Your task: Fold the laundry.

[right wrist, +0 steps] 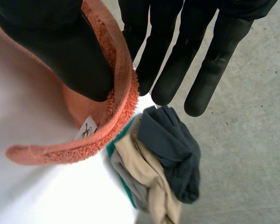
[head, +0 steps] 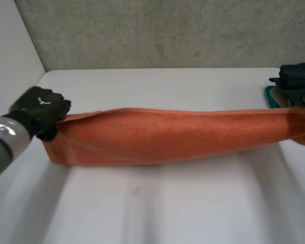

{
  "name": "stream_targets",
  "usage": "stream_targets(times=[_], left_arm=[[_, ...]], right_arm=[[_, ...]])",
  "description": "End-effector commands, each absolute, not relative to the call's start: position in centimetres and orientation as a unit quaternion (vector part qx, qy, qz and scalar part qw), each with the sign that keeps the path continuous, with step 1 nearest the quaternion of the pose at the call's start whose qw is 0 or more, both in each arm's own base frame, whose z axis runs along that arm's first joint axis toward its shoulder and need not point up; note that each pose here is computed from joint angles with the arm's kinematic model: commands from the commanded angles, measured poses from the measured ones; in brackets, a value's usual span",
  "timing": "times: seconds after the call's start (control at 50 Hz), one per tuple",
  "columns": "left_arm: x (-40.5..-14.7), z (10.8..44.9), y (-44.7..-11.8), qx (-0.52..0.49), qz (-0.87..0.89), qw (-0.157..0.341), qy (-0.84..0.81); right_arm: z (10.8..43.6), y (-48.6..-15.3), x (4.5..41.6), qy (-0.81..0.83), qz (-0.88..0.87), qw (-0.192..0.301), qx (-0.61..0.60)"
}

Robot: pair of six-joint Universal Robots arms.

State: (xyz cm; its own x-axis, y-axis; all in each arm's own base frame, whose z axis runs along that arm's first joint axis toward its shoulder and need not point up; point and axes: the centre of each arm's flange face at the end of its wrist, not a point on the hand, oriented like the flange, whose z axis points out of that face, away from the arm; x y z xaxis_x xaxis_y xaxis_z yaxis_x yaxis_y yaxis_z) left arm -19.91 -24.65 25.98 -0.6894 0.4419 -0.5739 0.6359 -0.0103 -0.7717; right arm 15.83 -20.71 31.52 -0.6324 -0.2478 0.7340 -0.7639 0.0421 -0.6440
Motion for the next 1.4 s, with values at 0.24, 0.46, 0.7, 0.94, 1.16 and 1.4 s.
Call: stream_targets(times=[0.24,0.46,0.7,0.94,1.16,1.4], left_arm=[[-19.8,21.7,-30.7,0.395,-0.539,0.047,0.743],[-24.2,35.6,-40.5,0.232,-0.838,0.062,0.49],[-23.1,37.3,-41.9,0.135,-0.895,0.04,0.423],[-23.4,25.3,-41.4,0.196,-0.809,0.019,0.555],[-23.0,13.5,-36.8,0.284,-0.669,0.024,0.686],[-16.8,15.4,-22.1,0.414,-0.415,0.086,0.806]], right_arm=[[24.9,-30.1,17.1,-0.728,0.464,0.203,0.463],[39.2,-40.9,20.6,-0.517,0.801,0.235,0.189],[42.0,-40.9,21.9,-0.416,0.875,0.212,0.132],[27.8,-41.7,24.2,-0.545,0.78,0.157,0.263],[15.3,-38.8,23.5,-0.669,0.635,0.15,0.356],[16.8,-24.3,18.2,-0.766,0.338,0.174,0.519]])
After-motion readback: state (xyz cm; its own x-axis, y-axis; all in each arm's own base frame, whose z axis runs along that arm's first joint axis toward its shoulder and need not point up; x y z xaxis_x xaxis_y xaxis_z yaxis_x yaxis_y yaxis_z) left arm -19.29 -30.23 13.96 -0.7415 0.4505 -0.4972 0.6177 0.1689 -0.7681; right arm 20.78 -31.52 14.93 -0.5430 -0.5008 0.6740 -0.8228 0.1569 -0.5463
